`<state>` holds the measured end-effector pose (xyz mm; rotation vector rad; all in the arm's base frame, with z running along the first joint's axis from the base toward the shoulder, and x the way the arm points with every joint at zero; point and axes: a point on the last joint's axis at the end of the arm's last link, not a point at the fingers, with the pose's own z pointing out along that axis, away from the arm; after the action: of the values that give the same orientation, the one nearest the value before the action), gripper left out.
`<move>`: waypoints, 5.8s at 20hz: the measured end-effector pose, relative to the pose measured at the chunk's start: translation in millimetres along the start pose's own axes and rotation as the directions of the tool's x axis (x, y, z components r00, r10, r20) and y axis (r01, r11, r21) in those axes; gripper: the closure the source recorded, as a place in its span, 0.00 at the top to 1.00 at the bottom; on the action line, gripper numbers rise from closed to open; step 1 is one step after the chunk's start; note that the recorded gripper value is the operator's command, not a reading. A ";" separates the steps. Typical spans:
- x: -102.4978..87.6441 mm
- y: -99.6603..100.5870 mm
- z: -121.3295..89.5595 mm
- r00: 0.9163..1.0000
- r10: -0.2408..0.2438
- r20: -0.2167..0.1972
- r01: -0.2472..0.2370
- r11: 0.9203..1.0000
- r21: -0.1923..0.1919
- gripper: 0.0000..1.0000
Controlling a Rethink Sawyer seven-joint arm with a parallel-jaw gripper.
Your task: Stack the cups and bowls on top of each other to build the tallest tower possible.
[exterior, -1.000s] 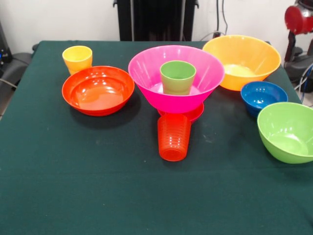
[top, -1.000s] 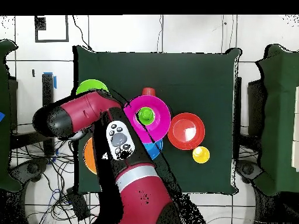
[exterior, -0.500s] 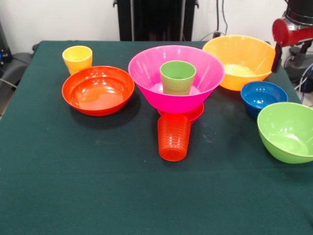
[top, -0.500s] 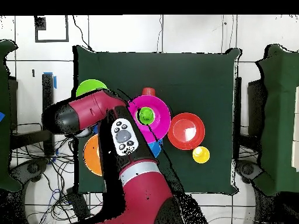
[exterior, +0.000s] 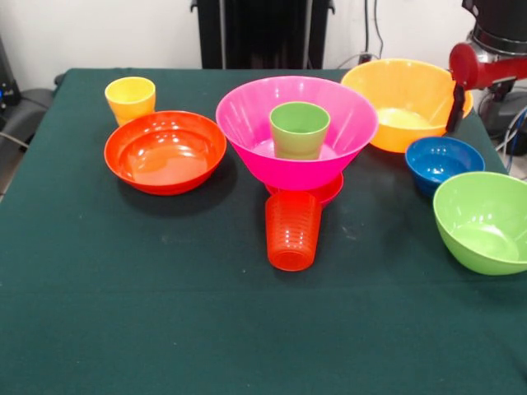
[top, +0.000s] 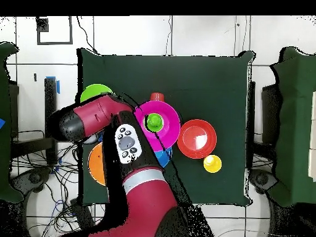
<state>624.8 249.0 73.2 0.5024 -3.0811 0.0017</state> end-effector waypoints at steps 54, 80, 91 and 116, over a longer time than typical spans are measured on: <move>22.8 29.0 49.8 0.997 -0.074 0.026 0.072 0.995 0.062 1.00; 25.1 23.5 69.3 0.997 -0.061 0.045 0.059 0.997 0.042 1.00; 21.8 24.3 70.0 0.995 -0.062 0.073 0.059 0.998 0.038 1.00; 26.0 38.2 70.6 0.995 -0.075 0.065 0.073 0.997 0.032 1.00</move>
<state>586.7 276.7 3.2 0.6300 -3.1291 0.0307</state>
